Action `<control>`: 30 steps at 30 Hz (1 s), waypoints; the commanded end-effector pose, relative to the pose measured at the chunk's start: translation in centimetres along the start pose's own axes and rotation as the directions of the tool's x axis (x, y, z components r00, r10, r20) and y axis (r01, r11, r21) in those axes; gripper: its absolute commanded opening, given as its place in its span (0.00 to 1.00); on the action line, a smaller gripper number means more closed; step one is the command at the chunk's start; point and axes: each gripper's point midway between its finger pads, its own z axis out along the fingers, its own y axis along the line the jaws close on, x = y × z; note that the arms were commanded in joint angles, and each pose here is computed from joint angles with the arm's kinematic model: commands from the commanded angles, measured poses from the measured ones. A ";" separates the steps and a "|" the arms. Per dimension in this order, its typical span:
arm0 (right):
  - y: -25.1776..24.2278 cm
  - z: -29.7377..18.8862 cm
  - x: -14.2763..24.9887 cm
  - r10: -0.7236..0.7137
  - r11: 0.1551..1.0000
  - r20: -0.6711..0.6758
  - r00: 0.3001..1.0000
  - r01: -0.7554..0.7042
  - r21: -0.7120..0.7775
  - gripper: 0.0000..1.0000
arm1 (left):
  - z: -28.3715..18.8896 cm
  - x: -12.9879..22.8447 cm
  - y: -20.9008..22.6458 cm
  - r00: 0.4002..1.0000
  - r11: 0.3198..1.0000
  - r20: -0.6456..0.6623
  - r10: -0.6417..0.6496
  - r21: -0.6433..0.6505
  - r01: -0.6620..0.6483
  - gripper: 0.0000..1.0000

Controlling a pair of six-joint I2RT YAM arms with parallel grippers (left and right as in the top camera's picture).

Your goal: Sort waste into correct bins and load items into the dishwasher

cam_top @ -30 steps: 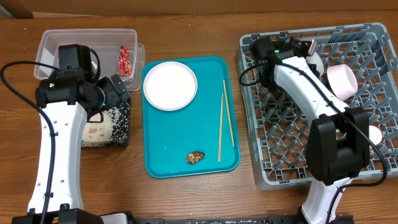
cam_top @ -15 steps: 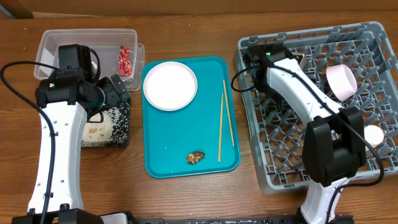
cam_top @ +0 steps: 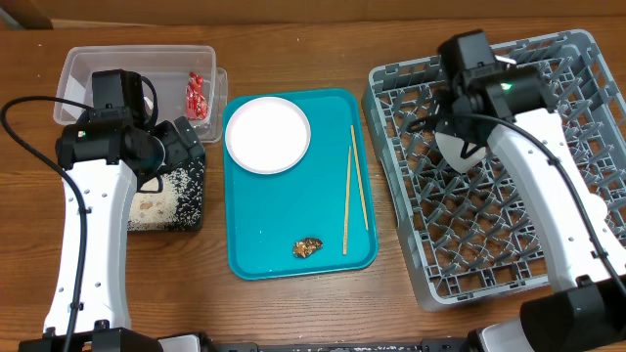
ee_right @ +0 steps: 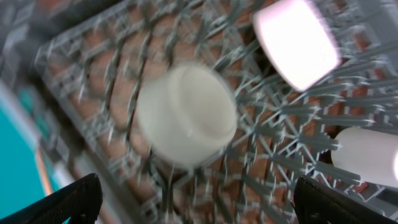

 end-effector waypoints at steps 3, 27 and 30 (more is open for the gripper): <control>4.4 -1.2 4.7 -0.336 0.904 -0.157 0.929 0.272 -0.329 0.83 | -1.1 -0.8 0.0 0.999 1.000 0.041 -0.013 0.004 0.012 1.00; 5.4 3.5 17.9 -0.376 0.901 -0.524 0.764 0.170 -0.399 0.18 | -1.1 -0.8 0.0 0.999 1.000 0.041 -0.013 0.004 0.012 1.00; 6.2 3.6 18.4 -0.403 0.888 -0.505 0.763 0.193 -0.417 0.18 | -1.1 -0.8 0.0 0.999 1.000 0.041 -0.013 0.004 0.012 1.00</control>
